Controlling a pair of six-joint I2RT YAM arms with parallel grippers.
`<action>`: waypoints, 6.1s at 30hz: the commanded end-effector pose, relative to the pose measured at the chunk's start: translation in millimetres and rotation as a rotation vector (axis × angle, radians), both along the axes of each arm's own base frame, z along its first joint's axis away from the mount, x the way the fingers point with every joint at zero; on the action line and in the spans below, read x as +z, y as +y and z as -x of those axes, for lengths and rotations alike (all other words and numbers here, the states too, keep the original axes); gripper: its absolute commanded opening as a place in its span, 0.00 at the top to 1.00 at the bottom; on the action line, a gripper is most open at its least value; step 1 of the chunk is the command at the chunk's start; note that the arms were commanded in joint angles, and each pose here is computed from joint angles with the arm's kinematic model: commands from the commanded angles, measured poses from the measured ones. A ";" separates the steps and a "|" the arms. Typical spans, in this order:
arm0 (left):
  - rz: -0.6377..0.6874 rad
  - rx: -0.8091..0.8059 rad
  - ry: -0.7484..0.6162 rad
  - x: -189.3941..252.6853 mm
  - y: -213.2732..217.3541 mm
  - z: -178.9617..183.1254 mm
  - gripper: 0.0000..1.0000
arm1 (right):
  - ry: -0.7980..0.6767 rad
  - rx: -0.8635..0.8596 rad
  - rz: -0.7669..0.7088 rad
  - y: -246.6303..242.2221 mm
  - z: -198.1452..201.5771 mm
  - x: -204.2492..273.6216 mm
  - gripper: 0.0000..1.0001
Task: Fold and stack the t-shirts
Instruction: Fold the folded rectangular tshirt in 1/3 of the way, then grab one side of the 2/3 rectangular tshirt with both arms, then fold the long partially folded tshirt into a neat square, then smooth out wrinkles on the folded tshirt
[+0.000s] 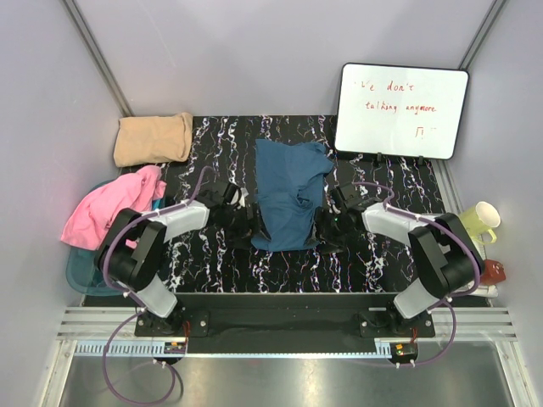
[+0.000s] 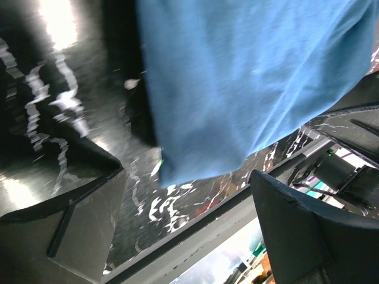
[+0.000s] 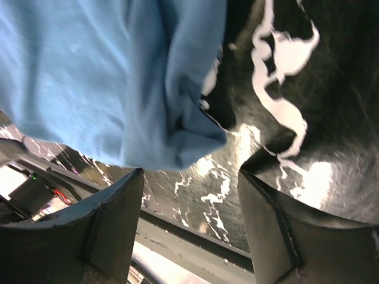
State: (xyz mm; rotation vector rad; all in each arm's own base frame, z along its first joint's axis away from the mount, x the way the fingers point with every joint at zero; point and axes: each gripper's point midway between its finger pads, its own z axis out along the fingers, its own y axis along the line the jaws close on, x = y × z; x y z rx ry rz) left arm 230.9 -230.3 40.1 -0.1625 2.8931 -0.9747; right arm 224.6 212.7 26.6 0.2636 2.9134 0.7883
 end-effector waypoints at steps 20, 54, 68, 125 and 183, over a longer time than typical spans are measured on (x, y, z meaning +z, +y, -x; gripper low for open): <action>-0.016 -0.092 0.003 7.7 -2.1 24.2 1.00 | -0.078 0.084 -0.092 26.9 -12.4 31.5 1.00; 0.143 -0.074 -0.371 153.7 -42.0 -201.9 0.97 | -0.542 0.134 0.039 23.1 -250.7 141.0 0.96; 0.306 0.088 -0.361 131.2 -14.7 -296.1 0.01 | -0.659 0.089 0.004 44.7 -373.4 104.6 0.46; 0.064 0.156 -0.333 79.2 1.3 -291.1 1.00 | -0.334 0.144 -0.368 51.0 -292.5 149.1 1.00; 0.142 0.182 -0.395 81.2 -13.6 -328.0 1.00 | -0.199 0.017 -0.302 38.1 -332.0 26.8 1.00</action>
